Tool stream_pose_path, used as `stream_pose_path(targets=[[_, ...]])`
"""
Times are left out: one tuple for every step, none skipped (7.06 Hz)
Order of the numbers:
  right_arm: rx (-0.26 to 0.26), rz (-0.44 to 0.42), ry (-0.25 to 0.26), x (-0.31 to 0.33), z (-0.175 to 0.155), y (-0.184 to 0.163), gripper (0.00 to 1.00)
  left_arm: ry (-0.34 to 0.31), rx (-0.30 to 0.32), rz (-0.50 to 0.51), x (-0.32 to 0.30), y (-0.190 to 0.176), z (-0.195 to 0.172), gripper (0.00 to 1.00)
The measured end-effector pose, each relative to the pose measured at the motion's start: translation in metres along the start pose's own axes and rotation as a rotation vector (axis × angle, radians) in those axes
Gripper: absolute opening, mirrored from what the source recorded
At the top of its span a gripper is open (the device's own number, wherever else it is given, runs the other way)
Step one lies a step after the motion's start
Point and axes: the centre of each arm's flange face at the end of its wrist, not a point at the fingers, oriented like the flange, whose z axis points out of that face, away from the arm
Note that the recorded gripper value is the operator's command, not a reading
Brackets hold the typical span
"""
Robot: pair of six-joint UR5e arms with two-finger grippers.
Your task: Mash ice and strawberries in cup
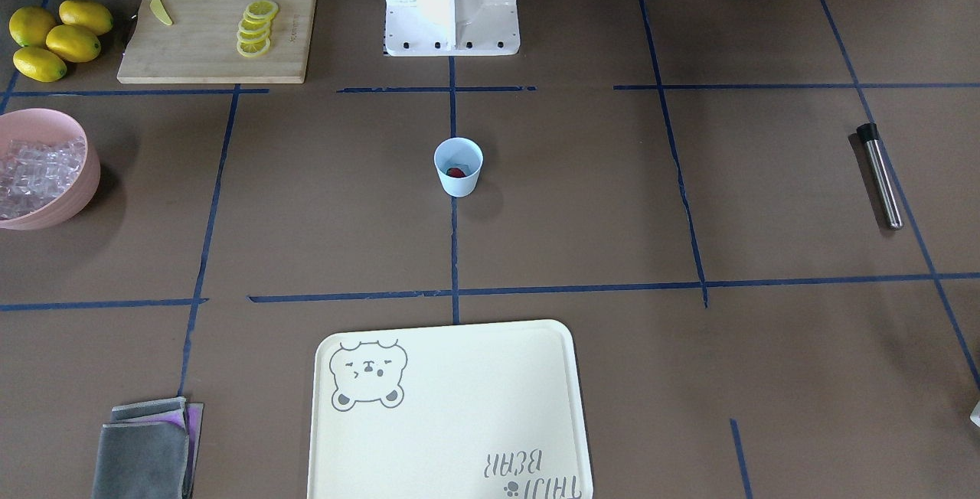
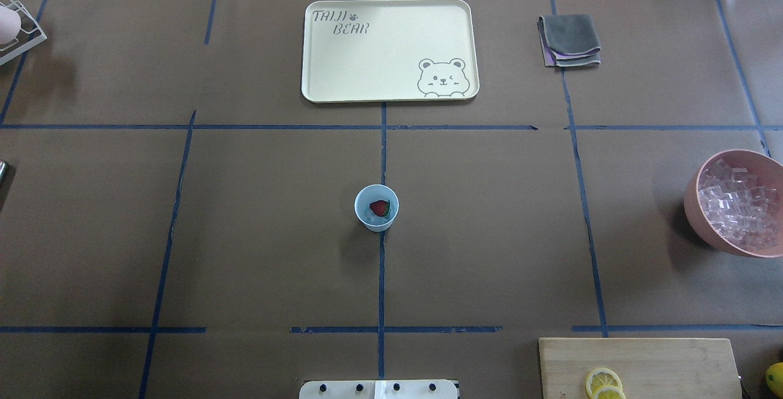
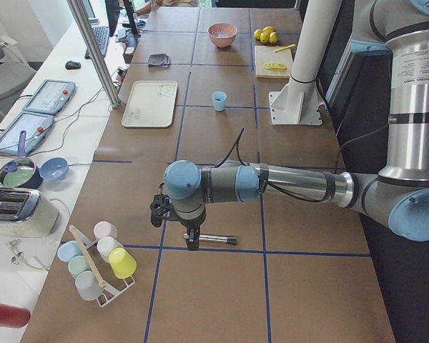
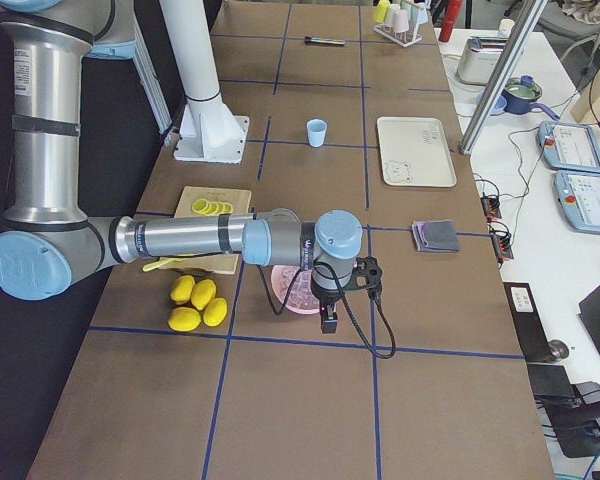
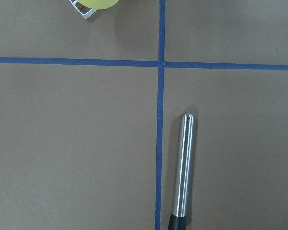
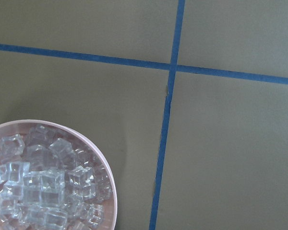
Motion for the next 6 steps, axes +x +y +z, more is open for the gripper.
stream_pose_path(targets=[[0.002, -0.003, 0.003, -0.001, -0.001, -0.001, 1.00, -0.004, -0.007, -0.010, 0.005, -0.001, 0.005, 1.00], [0.002, -0.007, 0.007, -0.003, -0.001, -0.002, 1.00, -0.005, -0.010, -0.010, 0.010, 0.003, 0.007, 1.00], [0.001, -0.009, 0.018, -0.003, -0.001, -0.003, 1.00, -0.005, -0.009, -0.007, 0.014, 0.010, 0.006, 1.00], [-0.001, -0.011, 0.033, -0.002, -0.001, -0.003, 1.00, -0.005, -0.010, -0.004, 0.014, 0.018, 0.007, 1.00], [-0.001, -0.011, 0.043, -0.002, -0.002, -0.004, 1.00, -0.004, 0.000, 0.010, 0.015, 0.022, 0.006, 1.00], [0.000, -0.012, 0.044, -0.003, -0.002, -0.003, 1.00, -0.004, 0.013, 0.026, 0.016, 0.023, 0.005, 1.00]])
